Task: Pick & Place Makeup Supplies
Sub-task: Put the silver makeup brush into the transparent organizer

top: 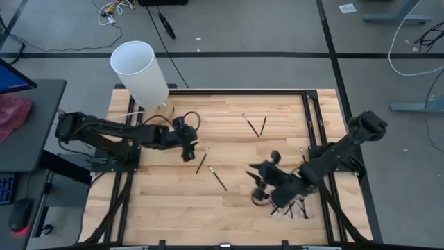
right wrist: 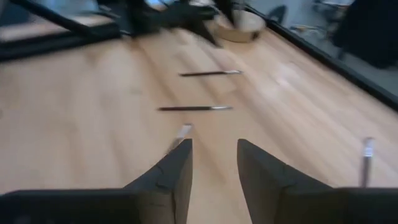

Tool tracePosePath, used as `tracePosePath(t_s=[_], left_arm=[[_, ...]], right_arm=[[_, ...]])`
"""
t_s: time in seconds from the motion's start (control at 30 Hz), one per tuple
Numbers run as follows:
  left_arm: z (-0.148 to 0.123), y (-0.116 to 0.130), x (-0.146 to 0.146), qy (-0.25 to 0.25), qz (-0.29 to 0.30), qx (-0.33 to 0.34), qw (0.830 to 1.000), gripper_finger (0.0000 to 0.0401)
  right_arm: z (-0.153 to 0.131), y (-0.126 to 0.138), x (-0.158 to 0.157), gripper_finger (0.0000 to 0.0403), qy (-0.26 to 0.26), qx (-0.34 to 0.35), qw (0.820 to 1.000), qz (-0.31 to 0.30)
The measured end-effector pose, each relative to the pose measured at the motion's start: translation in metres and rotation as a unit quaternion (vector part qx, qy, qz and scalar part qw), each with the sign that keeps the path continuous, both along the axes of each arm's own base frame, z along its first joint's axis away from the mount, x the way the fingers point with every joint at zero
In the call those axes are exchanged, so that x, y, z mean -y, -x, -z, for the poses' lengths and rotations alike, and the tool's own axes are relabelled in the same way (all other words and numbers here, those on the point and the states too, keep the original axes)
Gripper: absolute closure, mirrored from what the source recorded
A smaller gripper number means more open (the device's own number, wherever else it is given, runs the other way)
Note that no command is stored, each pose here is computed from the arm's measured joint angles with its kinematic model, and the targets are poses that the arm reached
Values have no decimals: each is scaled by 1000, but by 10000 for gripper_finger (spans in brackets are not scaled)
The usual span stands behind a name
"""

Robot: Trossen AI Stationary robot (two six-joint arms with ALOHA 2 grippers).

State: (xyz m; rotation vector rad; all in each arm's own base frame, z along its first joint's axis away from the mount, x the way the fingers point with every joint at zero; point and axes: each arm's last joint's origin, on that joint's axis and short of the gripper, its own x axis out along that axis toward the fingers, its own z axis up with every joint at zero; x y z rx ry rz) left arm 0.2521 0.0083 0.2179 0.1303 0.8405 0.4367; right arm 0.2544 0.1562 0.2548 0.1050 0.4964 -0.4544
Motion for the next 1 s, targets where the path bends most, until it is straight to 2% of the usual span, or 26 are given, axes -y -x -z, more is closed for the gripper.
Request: tracePosePath(t_s=[0.17, 0.3, 0.47, 0.6, 0.73, 0.87, 1.0], left_arm=[[28, 42, 2, 51, -73, 16, 996, 170], [44, 66, 5, 109, -132, 51, 984, 170], [72, 85, 12, 186, -197, 94, 958, 170], [96, 92, 15, 250, -206, 150, 934, 170], [102, 95, 12, 240, -210, 210, 924, 170], [102, 96, 7, 187, -208, 219, 935, 170], [101, 96, 5, 144, -222, 230, 937, 170]], right_arm=[[18, -34, 30, 277, 44, -29, 998, 37], [30, -66, 55, 277, 58, -31, 997, 27], [53, -109, 78, 277, 59, 17, 998, 3], [77, -134, 87, 277, 49, 56, 996, -56], [93, -145, 93, 277, 38, 80, 993, -80], [102, -149, 95, 277, 31, 85, 993, -79], [105, -150, 95, 277, 27, 91, 992, -81]])
